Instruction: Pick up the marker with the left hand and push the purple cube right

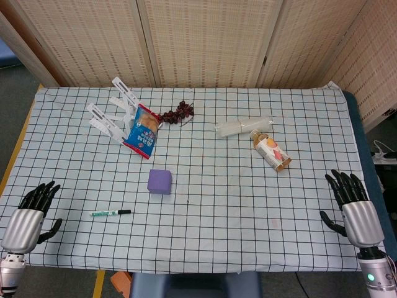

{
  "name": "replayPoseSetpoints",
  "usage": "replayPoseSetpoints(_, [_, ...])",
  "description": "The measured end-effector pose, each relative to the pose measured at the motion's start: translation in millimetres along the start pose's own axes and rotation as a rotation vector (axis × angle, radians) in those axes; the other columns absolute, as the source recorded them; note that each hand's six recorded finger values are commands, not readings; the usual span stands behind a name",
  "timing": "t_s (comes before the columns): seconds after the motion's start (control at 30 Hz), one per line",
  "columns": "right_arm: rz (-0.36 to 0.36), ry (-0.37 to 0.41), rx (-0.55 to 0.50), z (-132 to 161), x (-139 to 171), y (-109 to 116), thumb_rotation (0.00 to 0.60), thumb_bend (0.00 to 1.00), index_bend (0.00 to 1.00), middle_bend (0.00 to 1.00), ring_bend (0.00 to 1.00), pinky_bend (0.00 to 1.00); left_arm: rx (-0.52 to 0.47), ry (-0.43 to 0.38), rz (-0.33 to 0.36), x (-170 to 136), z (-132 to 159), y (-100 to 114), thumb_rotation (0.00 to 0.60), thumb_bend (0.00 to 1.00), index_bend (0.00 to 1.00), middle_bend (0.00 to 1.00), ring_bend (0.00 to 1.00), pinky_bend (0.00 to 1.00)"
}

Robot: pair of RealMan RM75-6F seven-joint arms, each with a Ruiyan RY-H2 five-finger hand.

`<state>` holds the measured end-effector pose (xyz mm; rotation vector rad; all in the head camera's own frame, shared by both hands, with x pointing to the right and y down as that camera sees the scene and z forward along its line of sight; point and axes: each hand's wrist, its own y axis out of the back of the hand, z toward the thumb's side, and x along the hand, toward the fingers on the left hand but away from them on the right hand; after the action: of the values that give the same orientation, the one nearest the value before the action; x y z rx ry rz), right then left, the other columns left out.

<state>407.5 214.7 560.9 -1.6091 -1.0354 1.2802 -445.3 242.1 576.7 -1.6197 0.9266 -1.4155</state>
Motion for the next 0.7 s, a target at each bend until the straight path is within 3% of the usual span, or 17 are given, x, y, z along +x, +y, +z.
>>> replayPoseSetpoints(0.17, [-0.015, 0.004, -0.005, 0.0, 0.3, 4.2, 0.6, 0.17, 0.0, 0.0, 0.0, 0.0, 0.039, 0.03, -0.006, -1.5, -1.6, -2.6, 0.6, 0.37, 0.0, 0.0, 0.02, 0.31])
replayPoseSetpoints(0.23, [-0.021, 0.003, -0.007, -0.5, 0.8, 6.0, 0.6, 0.17, 0.0, 0.0, 0.0, 0.0, 0.067, 0.042, -0.006, -2.0, -0.2, -4.7, 0.6, 0.37, 0.02, 0.01, 0.08, 0.39])
replayPoseSetpoints(0.37, [-0.014, -0.002, -0.006, -1.8, 1.1, 5.5, 0.6, 0.17, 0.0, 0.0, 0.0, 0.0, 0.127, 0.029, 0.017, -2.6, 7.5, -12.4, 0.6, 0.37, 0.14, 0.21, 0.56, 0.83])
replayPoseSetpoints(0.4, [-0.01, -0.004, -0.004, -2.1, 1.0, 4.8, 0.6, 0.17, 0.0, 0.0, 0.0, 0.0, 0.141, 0.016, 0.026, -2.9, 10.3, -16.1, 0.6, 0.38, 0.18, 0.26, 0.64, 0.89])
replayPoseSetpoints(0.5, [0.006, -0.008, 0.004, -2.5, 0.5, 1.9, 0.6, 0.17, 0.0, 0.0, 0.0, 0.0, 0.178, -0.027, 0.032, -4.0, 17.1, -29.3, 0.6, 0.38, 0.25, 0.33, 0.74, 0.96])
replayPoseSetpoints(0.7, [0.04, -0.007, 0.011, -1.4, 0.4, -3.4, 0.6, 0.17, 0.0, 0.0, 0.0, 0.0, 0.222, -0.071, -0.032, 2.7, 27.6, -60.8, 0.6, 0.39, 0.3, 0.37, 0.78, 0.99])
